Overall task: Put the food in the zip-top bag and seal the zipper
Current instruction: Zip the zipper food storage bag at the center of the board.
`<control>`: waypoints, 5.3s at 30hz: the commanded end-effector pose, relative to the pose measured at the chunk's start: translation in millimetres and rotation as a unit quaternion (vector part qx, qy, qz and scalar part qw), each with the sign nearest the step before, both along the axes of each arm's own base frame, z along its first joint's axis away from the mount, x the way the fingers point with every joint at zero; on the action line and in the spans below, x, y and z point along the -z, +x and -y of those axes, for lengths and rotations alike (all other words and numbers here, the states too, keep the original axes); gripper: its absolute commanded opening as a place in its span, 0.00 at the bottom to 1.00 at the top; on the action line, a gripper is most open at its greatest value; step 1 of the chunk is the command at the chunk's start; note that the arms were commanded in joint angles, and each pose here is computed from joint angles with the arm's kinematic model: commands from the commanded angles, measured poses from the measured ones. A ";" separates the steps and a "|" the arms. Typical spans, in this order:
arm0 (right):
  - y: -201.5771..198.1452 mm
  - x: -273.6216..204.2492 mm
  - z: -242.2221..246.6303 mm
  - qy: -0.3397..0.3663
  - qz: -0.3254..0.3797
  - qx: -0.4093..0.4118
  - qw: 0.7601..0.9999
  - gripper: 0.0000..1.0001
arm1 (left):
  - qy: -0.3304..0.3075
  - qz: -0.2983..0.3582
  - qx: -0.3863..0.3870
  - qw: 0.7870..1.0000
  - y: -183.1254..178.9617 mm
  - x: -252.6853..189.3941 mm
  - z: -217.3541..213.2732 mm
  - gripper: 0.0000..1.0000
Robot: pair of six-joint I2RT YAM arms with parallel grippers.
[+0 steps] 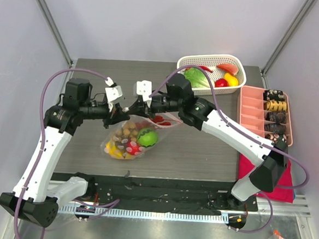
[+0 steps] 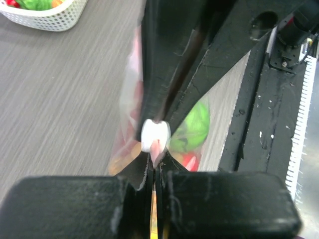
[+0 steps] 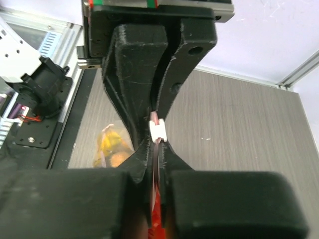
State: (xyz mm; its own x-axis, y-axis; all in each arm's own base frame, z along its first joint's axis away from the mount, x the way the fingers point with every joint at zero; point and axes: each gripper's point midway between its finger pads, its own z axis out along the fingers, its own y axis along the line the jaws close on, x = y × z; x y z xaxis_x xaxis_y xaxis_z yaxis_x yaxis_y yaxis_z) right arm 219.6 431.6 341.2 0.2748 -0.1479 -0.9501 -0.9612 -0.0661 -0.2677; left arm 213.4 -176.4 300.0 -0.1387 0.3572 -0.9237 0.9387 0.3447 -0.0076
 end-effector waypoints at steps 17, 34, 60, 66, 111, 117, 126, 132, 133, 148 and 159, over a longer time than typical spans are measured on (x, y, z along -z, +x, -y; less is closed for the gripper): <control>5.0 -35.7 1.6 0.019 -0.002 0.025 0.999 0.47 | -0.042 0.068 0.009 0.997 -3.4 -37.8 5.1 0.00; -7.9 -39.8 -5.6 0.023 -0.009 -0.005 1.000 0.30 | -0.047 0.065 0.010 0.997 -2.0 -39.7 7.0 0.00; 3.7 0.3 36.9 -0.043 -0.012 0.041 0.998 0.01 | -0.070 0.098 -0.012 0.993 -4.4 -69.8 4.7 0.00; 6.3 -4.7 34.2 -0.037 -0.017 0.041 0.998 0.01 | -0.073 0.100 -0.002 0.992 -6.7 -70.8 6.6 0.00; -7.6 -53.7 15.5 0.007 -0.021 0.015 1.000 0.40 | -0.061 0.068 0.004 0.996 -3.1 -51.7 8.2 0.00; -7.3 -54.7 14.8 0.008 -0.024 0.015 1.000 0.36 | -0.058 0.070 0.005 0.996 -2.1 -51.0 8.0 0.00; -2.9 -40.7 15.4 -0.009 -0.021 0.021 1.000 0.26 | -0.060 0.074 0.007 0.995 -3.8 -53.7 8.0 0.00; -3.0 -41.4 14.0 -0.009 -0.022 0.020 1.000 0.01 | -0.064 0.078 0.011 0.995 -6.3 -58.9 8.7 0.07; -3.5 -42.8 14.3 -0.008 -0.021 0.019 1.000 0.01 | -0.065 0.080 0.013 0.995 -6.5 -61.3 9.1 0.11; -6.2 -42.1 15.2 -0.007 -0.028 0.017 0.999 0.01 | -0.050 0.072 0.020 0.996 -7.3 -49.8 7.9 0.00; 3.8 14.7 39.6 -0.070 -0.030 0.049 0.996 0.01 | -0.062 0.088 -0.015 0.994 -4.7 -64.9 3.2 0.00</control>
